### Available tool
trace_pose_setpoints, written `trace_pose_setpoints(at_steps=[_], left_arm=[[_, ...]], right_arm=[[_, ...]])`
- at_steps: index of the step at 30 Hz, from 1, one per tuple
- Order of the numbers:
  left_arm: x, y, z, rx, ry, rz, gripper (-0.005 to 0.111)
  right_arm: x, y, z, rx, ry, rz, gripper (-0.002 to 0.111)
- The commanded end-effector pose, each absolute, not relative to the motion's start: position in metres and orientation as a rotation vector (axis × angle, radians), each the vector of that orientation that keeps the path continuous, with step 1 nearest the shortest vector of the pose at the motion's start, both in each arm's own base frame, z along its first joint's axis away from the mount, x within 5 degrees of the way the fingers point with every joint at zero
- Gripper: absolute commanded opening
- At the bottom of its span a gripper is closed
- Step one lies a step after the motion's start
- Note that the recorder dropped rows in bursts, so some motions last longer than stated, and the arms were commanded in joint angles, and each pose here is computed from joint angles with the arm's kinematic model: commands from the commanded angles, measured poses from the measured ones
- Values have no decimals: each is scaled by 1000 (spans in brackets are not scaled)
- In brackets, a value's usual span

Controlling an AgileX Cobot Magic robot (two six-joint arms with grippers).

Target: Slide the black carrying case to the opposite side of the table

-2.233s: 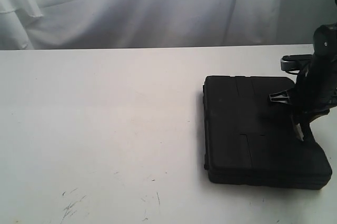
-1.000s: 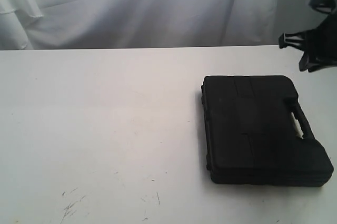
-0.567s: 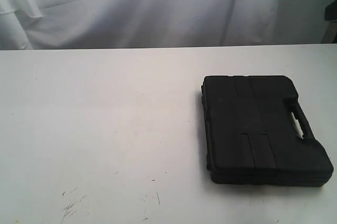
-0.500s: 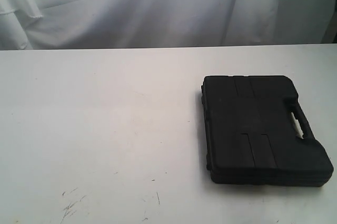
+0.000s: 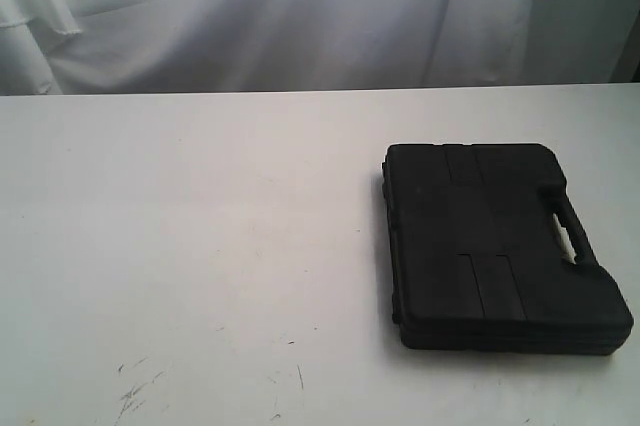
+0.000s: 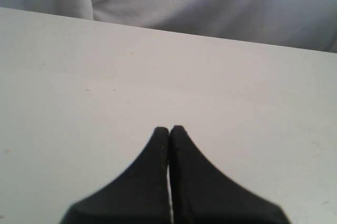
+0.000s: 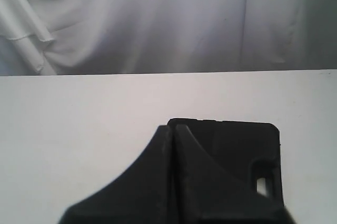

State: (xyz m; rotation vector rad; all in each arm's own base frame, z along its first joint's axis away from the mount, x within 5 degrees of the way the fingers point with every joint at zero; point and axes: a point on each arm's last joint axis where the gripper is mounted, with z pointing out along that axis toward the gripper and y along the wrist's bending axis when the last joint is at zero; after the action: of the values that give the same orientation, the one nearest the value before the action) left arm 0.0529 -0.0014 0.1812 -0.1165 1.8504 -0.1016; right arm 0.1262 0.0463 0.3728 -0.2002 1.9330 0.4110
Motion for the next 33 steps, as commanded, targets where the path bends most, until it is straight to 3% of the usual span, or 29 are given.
trace_pose_setpoints(at_steps=[1,17,33], left_arm=[[53,-1,180,-121,1846,-100,0],[53,-1,180,-121,1846,-100,0],[53,-1,180,-121,1846,-100,0]], right_arm=[[107,44,371,-194,1908,461,0],[71,28,375,-245,1780,320,0],[19,9,308,-82,1458,234,0]])
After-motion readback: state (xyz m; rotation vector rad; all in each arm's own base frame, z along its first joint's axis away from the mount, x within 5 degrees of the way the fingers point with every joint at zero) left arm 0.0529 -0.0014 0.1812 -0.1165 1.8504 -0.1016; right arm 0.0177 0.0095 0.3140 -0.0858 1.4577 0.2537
